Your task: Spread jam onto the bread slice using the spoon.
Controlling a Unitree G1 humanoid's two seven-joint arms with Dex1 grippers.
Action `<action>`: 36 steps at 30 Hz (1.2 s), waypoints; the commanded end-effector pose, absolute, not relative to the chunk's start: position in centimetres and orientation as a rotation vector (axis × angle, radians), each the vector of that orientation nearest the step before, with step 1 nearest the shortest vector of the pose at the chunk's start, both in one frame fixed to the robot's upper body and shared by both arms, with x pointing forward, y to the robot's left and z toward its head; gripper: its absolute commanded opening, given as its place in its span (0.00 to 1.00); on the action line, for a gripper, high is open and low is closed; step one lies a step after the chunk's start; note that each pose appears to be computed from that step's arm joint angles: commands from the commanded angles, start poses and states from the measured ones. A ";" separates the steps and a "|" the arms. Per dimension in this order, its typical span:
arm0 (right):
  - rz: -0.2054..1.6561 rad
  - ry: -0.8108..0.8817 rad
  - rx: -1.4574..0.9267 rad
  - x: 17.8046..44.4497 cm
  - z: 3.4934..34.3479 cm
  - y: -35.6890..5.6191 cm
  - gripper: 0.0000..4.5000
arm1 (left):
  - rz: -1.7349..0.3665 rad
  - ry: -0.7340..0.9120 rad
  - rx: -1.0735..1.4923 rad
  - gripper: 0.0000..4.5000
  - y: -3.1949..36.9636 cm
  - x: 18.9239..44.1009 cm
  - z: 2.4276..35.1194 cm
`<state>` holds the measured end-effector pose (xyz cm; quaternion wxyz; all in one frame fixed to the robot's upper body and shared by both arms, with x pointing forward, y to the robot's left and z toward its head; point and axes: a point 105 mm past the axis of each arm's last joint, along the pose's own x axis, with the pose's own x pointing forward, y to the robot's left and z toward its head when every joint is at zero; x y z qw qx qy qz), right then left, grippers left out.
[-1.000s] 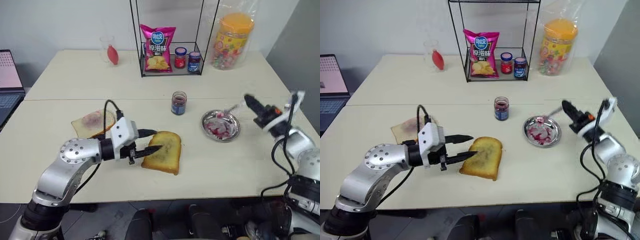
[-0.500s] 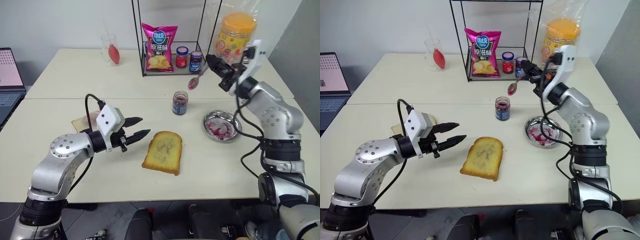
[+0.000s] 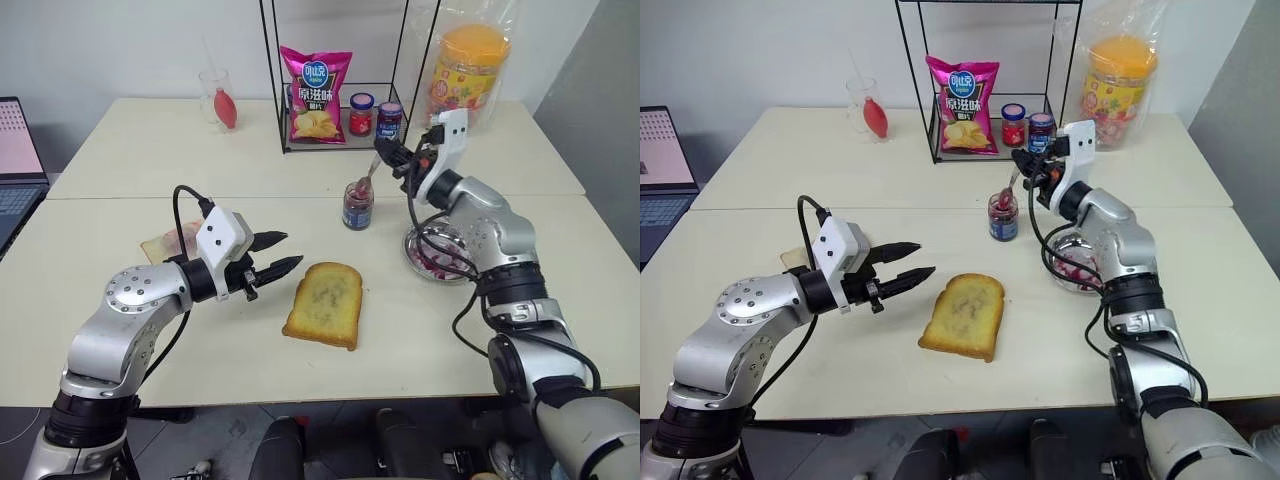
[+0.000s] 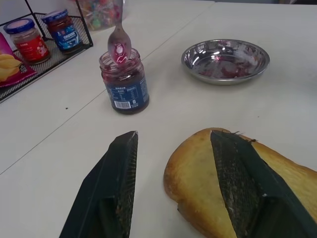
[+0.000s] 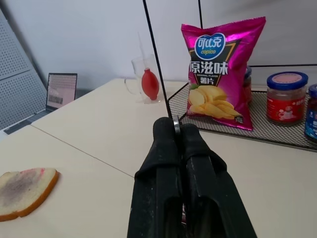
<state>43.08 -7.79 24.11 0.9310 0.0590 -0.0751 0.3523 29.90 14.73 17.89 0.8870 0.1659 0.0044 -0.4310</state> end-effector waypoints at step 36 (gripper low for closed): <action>0.678 -0.018 0.390 45.0 24.0 -7.1 0.01 | -0.863 -0.014 0.361 0.53 14.8 30.7 17.9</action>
